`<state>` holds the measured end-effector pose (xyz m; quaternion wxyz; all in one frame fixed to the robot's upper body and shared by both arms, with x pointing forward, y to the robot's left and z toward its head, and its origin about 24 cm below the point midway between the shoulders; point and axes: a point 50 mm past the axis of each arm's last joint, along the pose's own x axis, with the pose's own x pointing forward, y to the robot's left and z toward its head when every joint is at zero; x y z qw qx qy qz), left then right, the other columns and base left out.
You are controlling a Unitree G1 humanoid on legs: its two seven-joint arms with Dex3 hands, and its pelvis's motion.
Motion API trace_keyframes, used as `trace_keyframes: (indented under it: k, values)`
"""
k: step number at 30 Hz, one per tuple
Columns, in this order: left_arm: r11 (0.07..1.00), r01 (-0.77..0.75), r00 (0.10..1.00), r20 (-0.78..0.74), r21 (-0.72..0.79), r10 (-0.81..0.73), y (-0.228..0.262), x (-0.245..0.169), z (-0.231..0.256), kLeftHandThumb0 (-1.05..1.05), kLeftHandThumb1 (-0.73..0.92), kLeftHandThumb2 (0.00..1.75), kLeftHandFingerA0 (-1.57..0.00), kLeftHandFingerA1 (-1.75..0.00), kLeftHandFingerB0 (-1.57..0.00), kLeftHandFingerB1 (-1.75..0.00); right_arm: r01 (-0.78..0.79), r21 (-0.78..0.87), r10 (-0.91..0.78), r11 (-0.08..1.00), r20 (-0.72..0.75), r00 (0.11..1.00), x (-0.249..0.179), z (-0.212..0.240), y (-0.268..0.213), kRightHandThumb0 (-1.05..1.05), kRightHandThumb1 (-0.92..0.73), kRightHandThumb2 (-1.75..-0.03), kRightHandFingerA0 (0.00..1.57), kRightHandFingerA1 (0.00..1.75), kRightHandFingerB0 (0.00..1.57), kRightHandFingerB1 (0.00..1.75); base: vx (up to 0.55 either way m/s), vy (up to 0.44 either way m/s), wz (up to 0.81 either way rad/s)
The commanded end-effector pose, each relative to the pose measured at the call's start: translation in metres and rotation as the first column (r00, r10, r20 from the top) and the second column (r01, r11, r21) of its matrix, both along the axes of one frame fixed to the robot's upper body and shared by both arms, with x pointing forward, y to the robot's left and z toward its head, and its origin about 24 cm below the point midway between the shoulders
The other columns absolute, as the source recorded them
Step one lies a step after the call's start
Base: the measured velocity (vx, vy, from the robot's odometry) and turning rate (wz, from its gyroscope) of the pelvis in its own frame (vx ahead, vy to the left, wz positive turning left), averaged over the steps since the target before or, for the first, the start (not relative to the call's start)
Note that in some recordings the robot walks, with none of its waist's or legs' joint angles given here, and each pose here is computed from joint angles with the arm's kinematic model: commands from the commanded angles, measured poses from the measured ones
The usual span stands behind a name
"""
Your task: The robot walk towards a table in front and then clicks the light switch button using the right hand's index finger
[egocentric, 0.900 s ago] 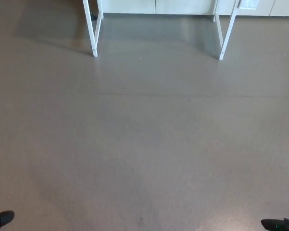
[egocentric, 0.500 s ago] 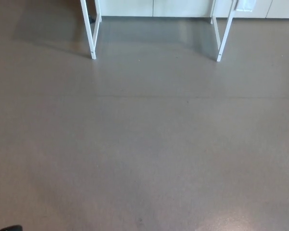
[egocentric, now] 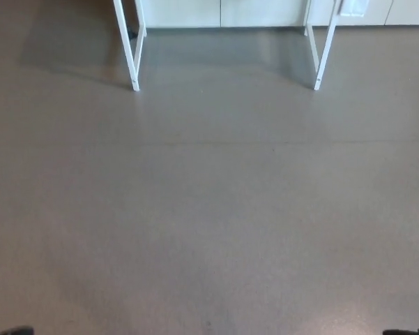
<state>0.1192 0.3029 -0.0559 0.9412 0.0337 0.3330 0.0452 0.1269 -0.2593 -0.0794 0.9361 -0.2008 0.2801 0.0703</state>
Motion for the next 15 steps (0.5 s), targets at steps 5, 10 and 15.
trace_keyframes:
  k: [5,10,15]
  values:
    - [1.0,0.011,1.0,-0.028,-0.005,-0.011,-0.0007,0.002,0.0051,-0.07,0.62,0.57,-0.47,-0.44,-0.47,-0.42,-0.018,-0.015,0.018,1.0,0.01,1.0,0.002,0.0055,-0.0012,-0.24,-0.61,-0.57,0.63,0.59,0.38,0.44,0.02,0.021,-0.02]
    - [1.0,0.013,0.999,-0.03,-0.008,-0.013,-0.0004,0.003,0.0065,-0.08,0.6,0.57,-0.48,-0.45,-0.48,-0.42,-0.025,-0.016,0.025,1.0,0.012,1.0,0.0043,0.006,0.0002,-0.23,-0.62,-0.58,0.62,0.58,0.39,0.44,0.11,0.235,0.02]
    - [1.0,0.03,0.999,-0.035,-0.005,-0.03,0.0006,0.0041,0.0056,-0.09,0.6,0.57,-0.49,-0.45,-0.48,-0.42,-0.033,-0.025,0.033,0.999,0.011,0.999,0.006,0.0062,0.0016,-0.24,-0.61,-0.57,0.63,0.59,0.39,0.44,0.15,0.317,-0.09]
